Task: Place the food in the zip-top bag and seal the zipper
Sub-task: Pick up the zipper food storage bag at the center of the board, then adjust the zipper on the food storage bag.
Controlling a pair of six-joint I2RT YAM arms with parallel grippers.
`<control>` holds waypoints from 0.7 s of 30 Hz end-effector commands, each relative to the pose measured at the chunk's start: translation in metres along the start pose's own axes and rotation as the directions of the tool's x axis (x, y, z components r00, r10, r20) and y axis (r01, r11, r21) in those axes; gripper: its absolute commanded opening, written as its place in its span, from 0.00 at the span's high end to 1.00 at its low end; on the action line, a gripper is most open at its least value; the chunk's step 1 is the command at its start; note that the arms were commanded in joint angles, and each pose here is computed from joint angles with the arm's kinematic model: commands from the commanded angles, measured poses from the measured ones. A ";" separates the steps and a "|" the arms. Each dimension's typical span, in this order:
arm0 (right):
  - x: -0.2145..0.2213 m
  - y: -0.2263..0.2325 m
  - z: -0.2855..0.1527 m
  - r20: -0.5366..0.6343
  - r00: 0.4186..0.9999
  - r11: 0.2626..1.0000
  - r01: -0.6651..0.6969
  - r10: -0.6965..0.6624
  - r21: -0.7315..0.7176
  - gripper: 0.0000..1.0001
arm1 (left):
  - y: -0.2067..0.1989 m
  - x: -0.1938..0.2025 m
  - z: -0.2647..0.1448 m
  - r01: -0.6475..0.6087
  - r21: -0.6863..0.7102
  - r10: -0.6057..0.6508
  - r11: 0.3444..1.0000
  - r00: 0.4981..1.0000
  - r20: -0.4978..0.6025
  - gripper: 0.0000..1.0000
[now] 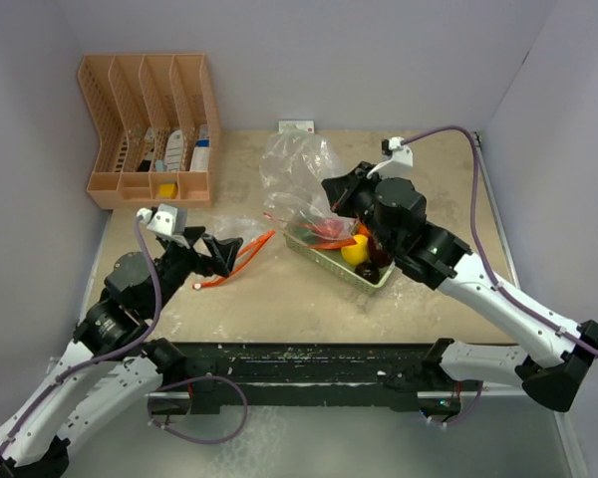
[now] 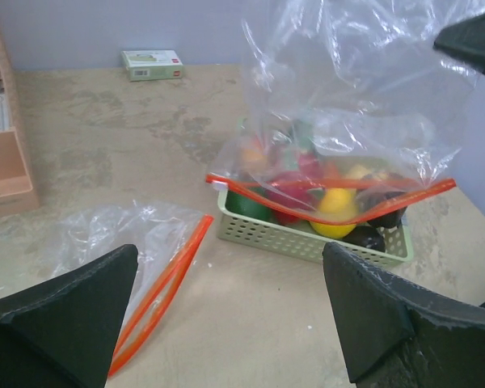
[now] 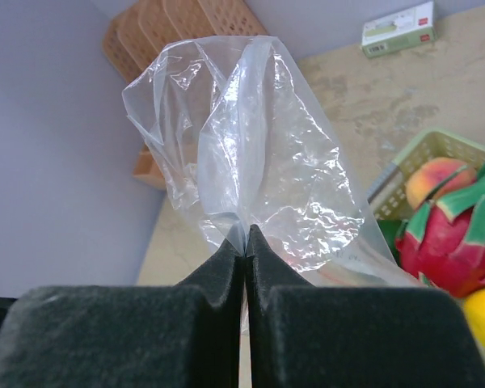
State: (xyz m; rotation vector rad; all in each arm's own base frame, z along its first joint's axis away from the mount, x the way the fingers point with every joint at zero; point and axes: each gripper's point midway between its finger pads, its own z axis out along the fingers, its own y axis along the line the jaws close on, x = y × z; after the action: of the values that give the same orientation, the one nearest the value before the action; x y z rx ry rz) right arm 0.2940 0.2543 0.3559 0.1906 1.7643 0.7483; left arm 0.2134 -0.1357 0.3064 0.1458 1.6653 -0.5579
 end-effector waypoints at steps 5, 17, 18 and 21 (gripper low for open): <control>-0.065 0.045 -0.010 0.170 0.942 0.950 -0.263 0.291 -0.170 1.00 | -0.050 -0.010 0.027 0.000 0.280 -0.054 0.960 0.981 0.184 0.01; -0.113 0.089 -0.031 0.190 0.874 0.860 -0.360 0.447 -0.362 1.00 | -0.066 0.005 0.045 0.049 0.411 -0.183 0.910 0.938 0.294 0.01; -0.112 0.091 -0.031 0.179 0.875 0.854 -0.364 0.451 -0.373 1.00 | -0.067 0.003 0.045 0.056 0.421 -0.200 0.905 0.931 0.306 0.01; -0.109 0.097 -0.032 0.152 0.873 0.836 -0.372 0.463 -0.404 1.00 | -0.068 -0.004 0.043 0.077 0.456 -0.263 0.887 0.895 0.361 0.01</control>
State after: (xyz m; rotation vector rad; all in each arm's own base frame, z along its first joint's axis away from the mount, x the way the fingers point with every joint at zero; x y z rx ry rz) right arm 0.2896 0.2660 0.4588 0.4088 1.4568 1.1529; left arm 0.2376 -0.2136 0.2783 0.2399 1.3643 -0.8939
